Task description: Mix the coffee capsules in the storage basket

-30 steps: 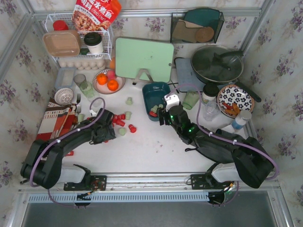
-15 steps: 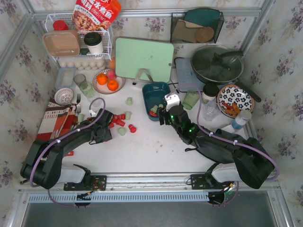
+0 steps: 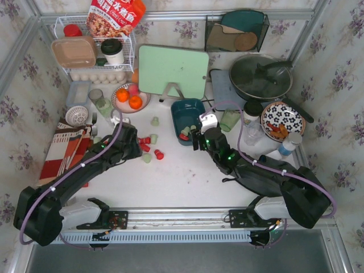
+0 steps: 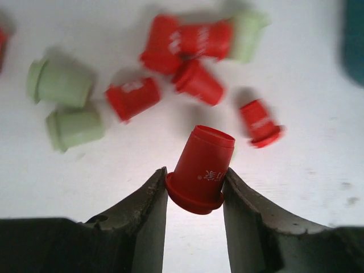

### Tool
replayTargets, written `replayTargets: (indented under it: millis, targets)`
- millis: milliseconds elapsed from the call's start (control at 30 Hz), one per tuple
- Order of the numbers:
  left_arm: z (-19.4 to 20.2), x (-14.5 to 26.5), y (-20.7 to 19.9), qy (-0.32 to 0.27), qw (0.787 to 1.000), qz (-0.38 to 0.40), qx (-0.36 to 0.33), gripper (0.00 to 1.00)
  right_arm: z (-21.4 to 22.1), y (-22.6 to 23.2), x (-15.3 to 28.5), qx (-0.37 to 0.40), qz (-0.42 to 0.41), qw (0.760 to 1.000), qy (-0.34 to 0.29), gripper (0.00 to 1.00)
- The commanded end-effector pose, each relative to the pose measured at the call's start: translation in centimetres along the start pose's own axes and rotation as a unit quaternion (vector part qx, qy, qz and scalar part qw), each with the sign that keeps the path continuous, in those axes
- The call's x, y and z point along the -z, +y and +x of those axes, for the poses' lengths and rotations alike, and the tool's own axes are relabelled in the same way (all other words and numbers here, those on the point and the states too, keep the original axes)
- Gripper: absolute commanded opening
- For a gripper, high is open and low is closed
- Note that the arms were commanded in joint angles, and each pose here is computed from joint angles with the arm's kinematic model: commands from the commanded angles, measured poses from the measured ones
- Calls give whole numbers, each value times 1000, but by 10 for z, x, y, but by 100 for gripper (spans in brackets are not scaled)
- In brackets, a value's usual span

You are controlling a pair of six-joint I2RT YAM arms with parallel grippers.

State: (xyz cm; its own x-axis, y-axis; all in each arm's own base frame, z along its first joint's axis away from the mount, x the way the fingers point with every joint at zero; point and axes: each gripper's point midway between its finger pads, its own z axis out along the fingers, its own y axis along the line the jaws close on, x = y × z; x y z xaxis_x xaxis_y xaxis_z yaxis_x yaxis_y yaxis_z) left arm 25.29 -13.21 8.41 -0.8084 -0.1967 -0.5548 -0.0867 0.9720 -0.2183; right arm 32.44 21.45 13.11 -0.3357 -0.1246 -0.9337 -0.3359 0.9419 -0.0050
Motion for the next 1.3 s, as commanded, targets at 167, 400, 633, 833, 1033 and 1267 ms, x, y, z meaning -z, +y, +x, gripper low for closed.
replayTargets:
  millis: [167, 400, 633, 833, 1033, 1267]
  targets:
    - [-88, 17, -125, -136, 963, 218, -79, 30, -18, -37, 16, -27, 87, 993, -71, 73]
    - [-102, -27, -200, -132, 952, 232, -149, 32, -16, -61, 24, -25, 145, 985, -94, 75]
    - [-102, -75, -222, -90, 969, 155, -172, 37, -16, -58, 22, -23, 140, 986, -89, 75]
    - [-101, -91, -219, -87, 976, 115, -166, 50, -20, -58, 25, -28, 137, 986, -95, 80]
    - [-111, -77, -214, -123, 972, 100, -171, 60, -22, -58, 27, -31, 136, 985, -96, 87]
    - [-130, -27, -155, -195, 971, 16, -134, 64, -24, -58, 27, -32, 137, 985, -97, 100]
